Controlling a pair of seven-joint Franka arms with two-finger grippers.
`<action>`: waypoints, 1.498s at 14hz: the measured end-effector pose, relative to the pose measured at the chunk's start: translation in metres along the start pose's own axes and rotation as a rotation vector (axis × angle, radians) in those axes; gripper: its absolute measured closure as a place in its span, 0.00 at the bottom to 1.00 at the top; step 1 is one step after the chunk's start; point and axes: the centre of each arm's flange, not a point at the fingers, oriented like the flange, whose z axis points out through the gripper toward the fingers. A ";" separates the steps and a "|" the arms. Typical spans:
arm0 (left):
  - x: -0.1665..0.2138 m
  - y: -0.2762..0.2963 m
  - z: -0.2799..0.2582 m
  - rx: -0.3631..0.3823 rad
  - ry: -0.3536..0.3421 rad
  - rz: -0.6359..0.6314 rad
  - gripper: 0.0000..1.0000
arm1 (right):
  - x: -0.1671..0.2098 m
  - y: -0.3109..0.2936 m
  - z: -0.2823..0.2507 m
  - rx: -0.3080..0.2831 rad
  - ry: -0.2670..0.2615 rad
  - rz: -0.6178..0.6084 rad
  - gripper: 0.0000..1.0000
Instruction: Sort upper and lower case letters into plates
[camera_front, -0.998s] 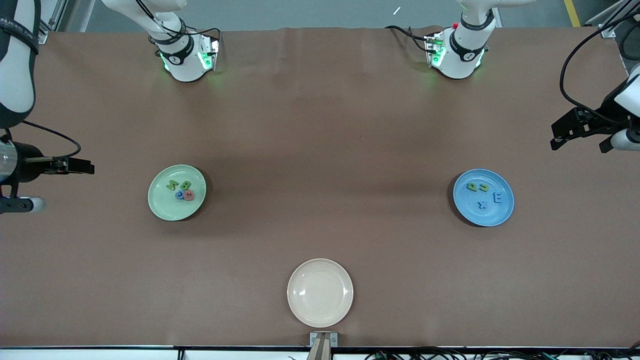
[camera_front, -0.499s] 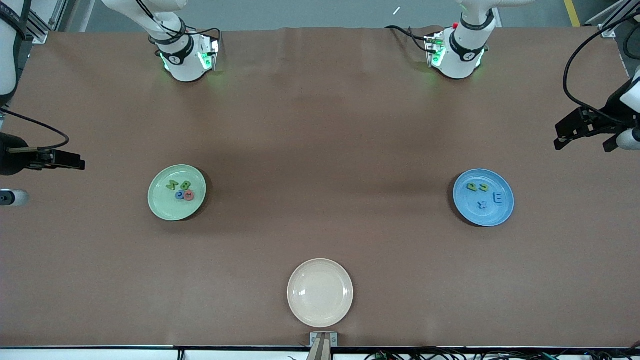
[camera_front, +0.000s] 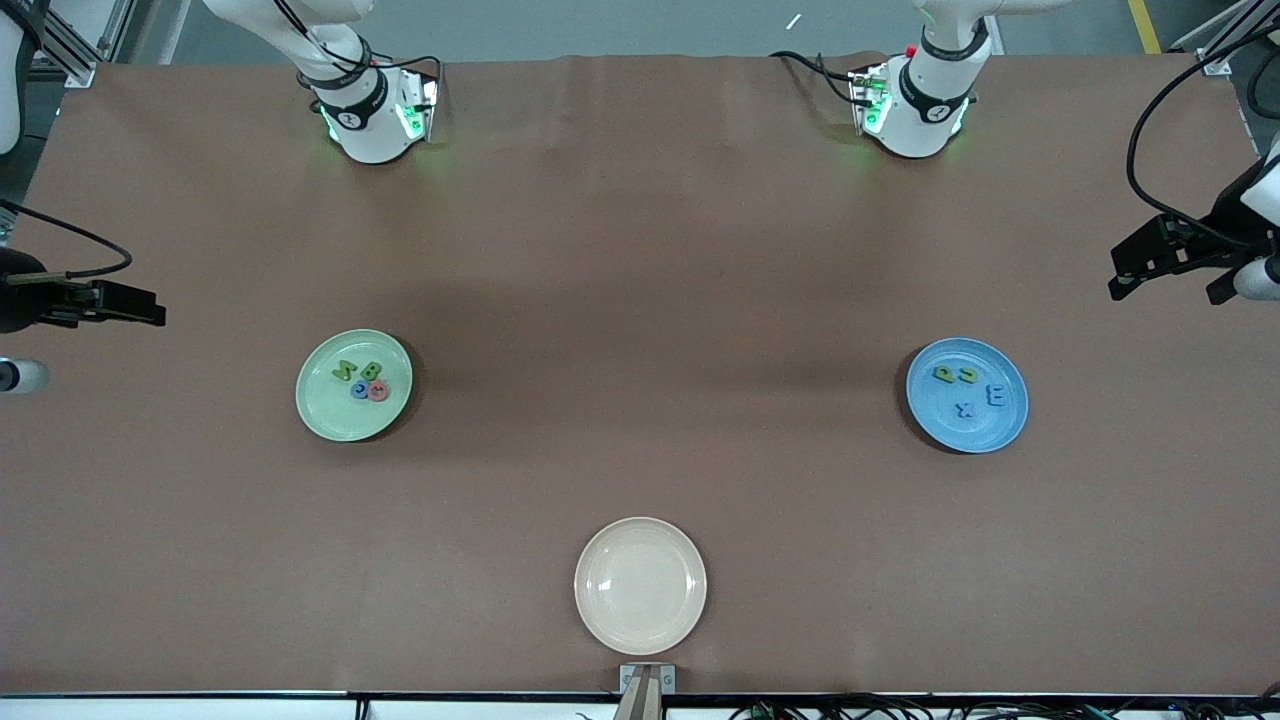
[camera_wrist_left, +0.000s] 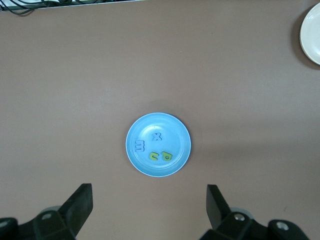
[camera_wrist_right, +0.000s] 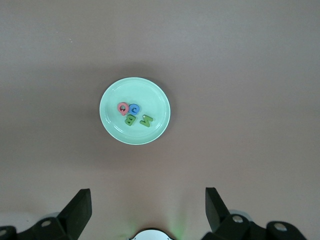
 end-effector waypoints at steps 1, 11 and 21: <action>0.000 0.000 0.000 0.000 0.000 0.000 0.00 | -0.001 0.000 0.000 0.000 -0.002 0.000 0.00; -0.004 -0.018 0.000 0.003 -0.018 -0.032 0.00 | -0.058 0.002 0.012 0.008 0.107 0.002 0.00; -0.005 -0.018 -0.002 0.003 -0.021 -0.032 0.00 | -0.084 0.010 0.000 0.014 0.071 0.017 0.00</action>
